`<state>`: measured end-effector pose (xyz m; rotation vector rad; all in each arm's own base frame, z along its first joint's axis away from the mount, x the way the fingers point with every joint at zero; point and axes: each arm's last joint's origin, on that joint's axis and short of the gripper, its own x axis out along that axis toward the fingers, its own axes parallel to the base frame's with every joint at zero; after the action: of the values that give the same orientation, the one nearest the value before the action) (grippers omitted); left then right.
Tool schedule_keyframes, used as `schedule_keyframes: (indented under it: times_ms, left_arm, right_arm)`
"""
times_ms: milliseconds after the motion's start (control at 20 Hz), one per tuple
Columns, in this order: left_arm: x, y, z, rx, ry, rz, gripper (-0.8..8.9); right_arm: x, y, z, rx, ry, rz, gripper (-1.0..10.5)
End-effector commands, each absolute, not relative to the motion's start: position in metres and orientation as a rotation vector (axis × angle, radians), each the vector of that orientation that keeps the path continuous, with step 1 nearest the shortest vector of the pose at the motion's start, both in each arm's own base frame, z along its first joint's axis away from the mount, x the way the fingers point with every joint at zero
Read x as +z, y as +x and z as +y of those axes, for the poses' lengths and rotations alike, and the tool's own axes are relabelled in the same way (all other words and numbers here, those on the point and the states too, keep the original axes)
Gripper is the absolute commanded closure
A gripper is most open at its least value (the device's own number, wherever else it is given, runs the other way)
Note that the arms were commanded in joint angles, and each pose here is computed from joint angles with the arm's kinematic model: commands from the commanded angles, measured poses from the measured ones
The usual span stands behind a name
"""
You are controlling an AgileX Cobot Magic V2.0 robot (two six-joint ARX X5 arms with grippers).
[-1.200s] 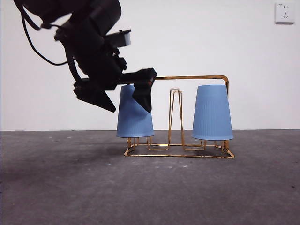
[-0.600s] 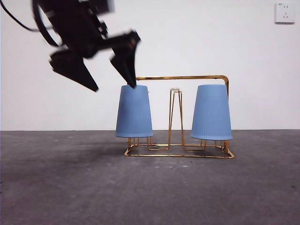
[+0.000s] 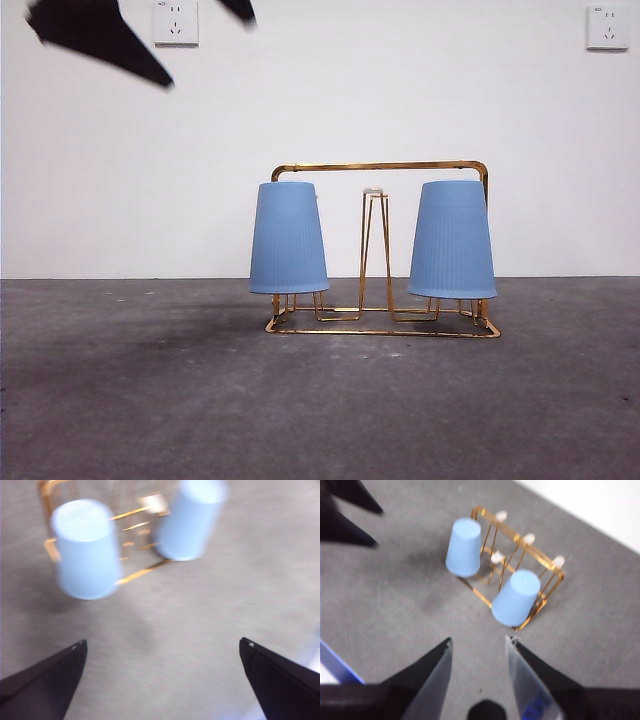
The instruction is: Pick up cup 1,put cup 1 in the cup rack,pick up cup 2,put cup 2 in the cup rack
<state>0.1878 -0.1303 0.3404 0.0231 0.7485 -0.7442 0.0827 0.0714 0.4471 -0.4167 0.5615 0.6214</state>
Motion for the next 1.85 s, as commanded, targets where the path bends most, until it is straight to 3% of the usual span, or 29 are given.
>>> schedule_keyframes:
  times_ms: [50,300,450,550,600,650,1450,1700,1850]
  left_arm:
    - [0.349,0.172,-0.122,-0.818,-0.012,0.744,2.84]
    - [0.366,0.138,-0.102,-0.868,-0.047,0.698,2.95]
    - [0.371,0.127,-0.094,-0.870,-0.052,0.682,4.99]
    - [0.372,0.122,-0.092,-0.870,-0.053,0.680,7.28]
    - [0.372,0.121,-0.091,-0.870,-0.053,0.679,8.29]
    - [0.372,0.121,-0.091,-0.870,-0.052,0.681,8.21]
    - [0.372,0.121,-0.091,-0.869,-0.050,0.676,8.16]
    - [0.377,0.128,-0.092,-0.815,0.024,0.569,8.17]
    - [0.389,0.132,-0.088,-0.703,0.153,0.365,8.17]
  right_arm:
    - [0.443,0.086,0.074,0.613,-0.411,0.606,7.6]
    - [0.434,0.092,0.080,0.599,-0.431,0.722,7.6]
    - [0.431,0.096,0.084,0.587,-0.424,0.762,7.6]
    - [0.430,0.097,0.085,0.586,-0.425,0.769,7.8]
    - [0.430,0.098,0.086,0.585,-0.425,0.774,9.0]
    - [0.429,0.099,0.086,0.585,-0.426,0.776,9.6]
    - [0.429,0.100,0.088,0.571,-0.401,0.788,9.5]
    - [0.429,0.100,0.088,0.571,-0.401,0.788,9.5]
    - [0.429,0.100,0.088,0.571,-0.401,0.788,9.5]
